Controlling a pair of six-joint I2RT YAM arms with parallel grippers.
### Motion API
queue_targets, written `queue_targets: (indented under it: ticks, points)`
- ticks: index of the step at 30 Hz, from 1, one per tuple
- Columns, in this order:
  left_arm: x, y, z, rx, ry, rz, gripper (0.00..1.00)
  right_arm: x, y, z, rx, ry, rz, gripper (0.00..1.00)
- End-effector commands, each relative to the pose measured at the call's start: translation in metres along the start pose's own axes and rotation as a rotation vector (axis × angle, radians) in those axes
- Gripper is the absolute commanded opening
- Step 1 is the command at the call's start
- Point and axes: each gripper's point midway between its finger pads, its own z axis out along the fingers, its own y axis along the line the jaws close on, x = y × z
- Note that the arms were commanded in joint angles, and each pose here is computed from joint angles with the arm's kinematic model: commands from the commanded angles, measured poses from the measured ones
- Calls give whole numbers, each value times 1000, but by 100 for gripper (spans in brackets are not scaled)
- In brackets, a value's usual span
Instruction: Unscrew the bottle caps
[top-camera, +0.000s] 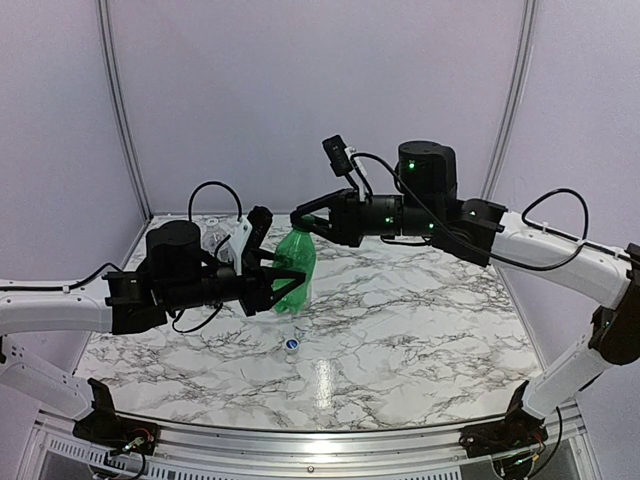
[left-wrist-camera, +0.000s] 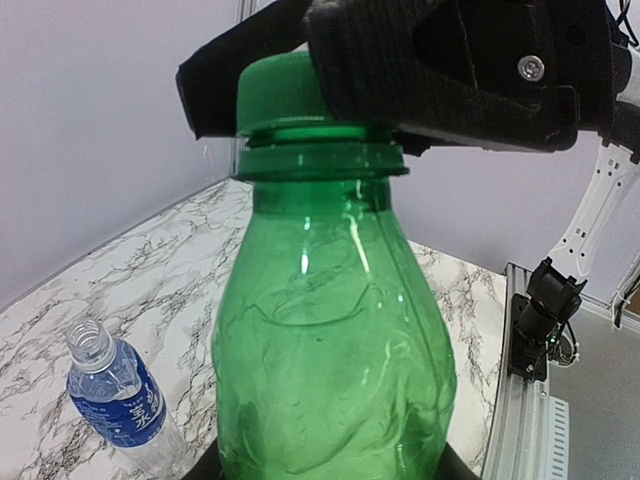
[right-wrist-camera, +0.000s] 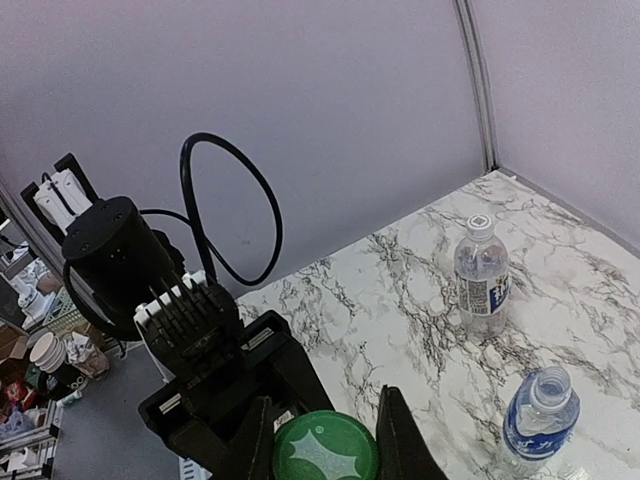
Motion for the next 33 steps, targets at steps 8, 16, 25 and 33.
queue_targets:
  ticks: [8,16,25,33]
  points:
    - [-26,-81,-38,474,-44,61,7,16,85,-38,-611,35,-403,0]
    - [-30,-107,-51,658,-29,38,7,24,86,-48,-760,61,-429,6]
    - [-21,-69,-31,409,-41,45,6,-11,49,-42,-389,19,-243,90]
    - [-15,-32,-11,189,-31,27,6,-39,29,-43,-100,-64,-146,98]
